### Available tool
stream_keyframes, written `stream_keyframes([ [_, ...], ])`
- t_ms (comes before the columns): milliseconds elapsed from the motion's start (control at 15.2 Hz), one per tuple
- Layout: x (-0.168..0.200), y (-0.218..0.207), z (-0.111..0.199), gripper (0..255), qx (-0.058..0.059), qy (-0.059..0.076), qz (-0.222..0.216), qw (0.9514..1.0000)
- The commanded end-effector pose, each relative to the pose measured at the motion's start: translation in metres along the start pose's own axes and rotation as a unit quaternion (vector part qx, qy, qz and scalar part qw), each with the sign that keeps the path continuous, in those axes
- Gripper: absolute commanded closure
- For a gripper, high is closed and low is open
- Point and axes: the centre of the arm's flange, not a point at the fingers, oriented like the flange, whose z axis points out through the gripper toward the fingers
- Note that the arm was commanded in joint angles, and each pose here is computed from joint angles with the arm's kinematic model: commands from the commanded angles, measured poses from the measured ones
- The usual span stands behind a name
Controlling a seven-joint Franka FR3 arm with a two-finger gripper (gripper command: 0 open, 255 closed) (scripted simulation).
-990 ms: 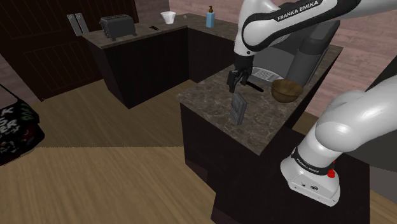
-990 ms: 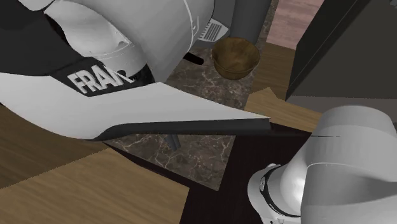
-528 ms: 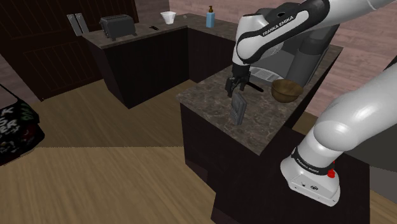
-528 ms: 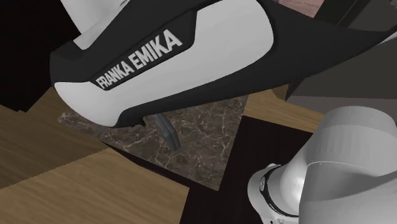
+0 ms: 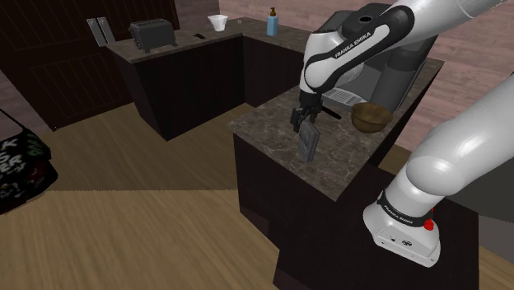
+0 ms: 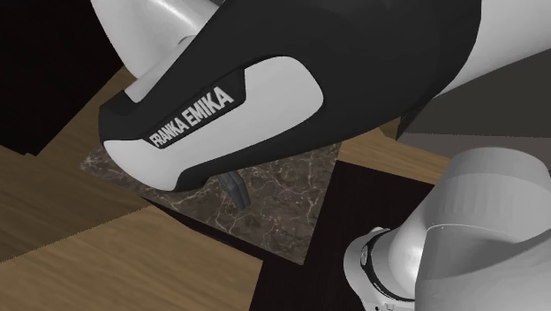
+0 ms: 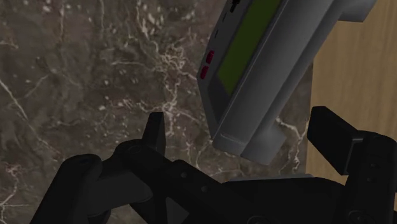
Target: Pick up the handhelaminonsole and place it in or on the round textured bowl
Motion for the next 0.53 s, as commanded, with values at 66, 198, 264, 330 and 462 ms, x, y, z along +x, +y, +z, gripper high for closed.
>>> stream_keyframes([
  [66, -0.0001, 0.0001, 0.0003, 0, 0.000, 0.000, 0.000, 1.0000],
  [198, -0.0001, 0.0001, 0.0003, 0, 0.000, 0.000, 0.000, 1.0000],
  [264, -0.0001, 0.0001, 0.0003, 255, 0.000, 0.000, 0.000, 1.0000],
  [330, -0.0001, 0.0001, 0.0003, 255, 0.000, 0.000, 0.000, 1.0000],
  [462, -0.0001, 0.0001, 0.0003, 255, 0.000, 0.000, 0.000, 1.0000],
])
